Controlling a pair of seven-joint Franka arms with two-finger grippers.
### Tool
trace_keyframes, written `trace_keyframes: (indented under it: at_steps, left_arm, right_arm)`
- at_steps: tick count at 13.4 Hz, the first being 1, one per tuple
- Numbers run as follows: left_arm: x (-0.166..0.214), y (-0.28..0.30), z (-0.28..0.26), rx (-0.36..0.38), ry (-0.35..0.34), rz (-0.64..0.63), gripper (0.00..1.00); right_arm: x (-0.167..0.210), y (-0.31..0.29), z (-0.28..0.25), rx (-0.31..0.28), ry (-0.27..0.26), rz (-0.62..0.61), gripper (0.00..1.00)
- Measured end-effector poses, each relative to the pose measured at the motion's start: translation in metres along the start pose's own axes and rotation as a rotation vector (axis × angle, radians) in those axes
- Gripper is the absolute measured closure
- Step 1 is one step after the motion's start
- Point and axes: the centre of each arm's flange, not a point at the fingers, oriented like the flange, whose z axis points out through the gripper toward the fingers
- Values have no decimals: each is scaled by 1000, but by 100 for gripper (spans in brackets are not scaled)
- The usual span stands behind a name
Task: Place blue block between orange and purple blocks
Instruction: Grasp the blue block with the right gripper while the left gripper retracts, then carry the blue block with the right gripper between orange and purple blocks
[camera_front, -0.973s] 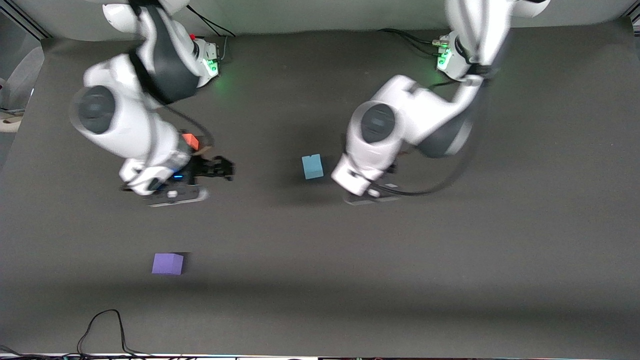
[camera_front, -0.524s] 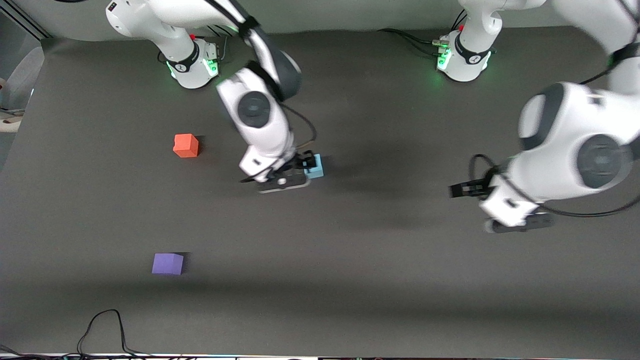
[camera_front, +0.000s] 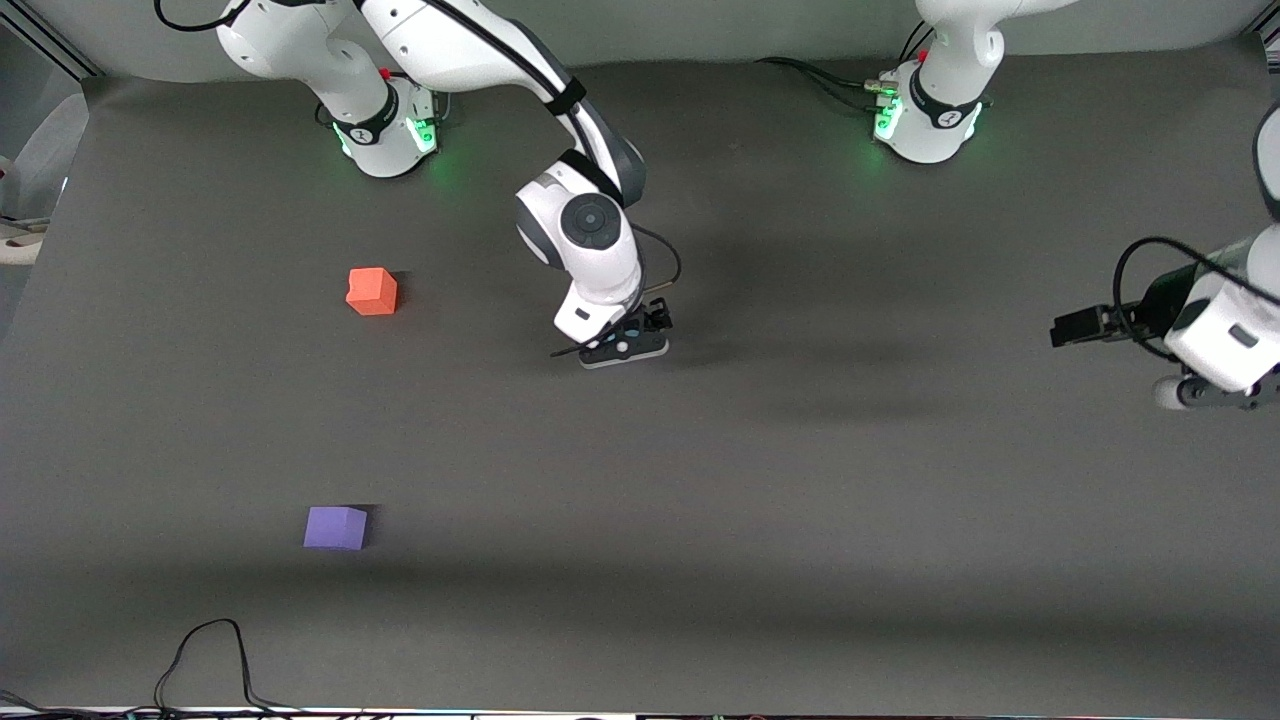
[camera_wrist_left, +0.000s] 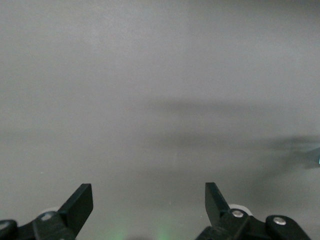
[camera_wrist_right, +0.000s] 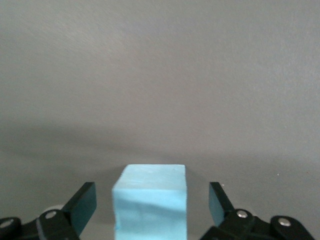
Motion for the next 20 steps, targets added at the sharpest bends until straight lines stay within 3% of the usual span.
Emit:
trace_keyframes:
  at_steps: [7,8,10,14,16,20]
  left_arm:
    - [-13,-7,-10,10,18,-16,0]
    - [-13,-10,-10,16,18,-22,0]
    - [-14,-4,-10,27,21,-16,0]
    - [-19,6,-18,30,36,0,0]
    - [-19,2,-19,30,38,9,0]
    - [-19,2,-19,30,38,26,0]
  right_arm:
    - [-14,5,20,-6,6,3,0]
    - [-17,3,21,-7,5,9,10]
    - [-20,0,22,-7,5,26,37]
    - [-13,5,18,-5,19,48,43]
    - [13,31,-3,-4,34,99,43]
    - [78,147,-118,-4,30,212,43]
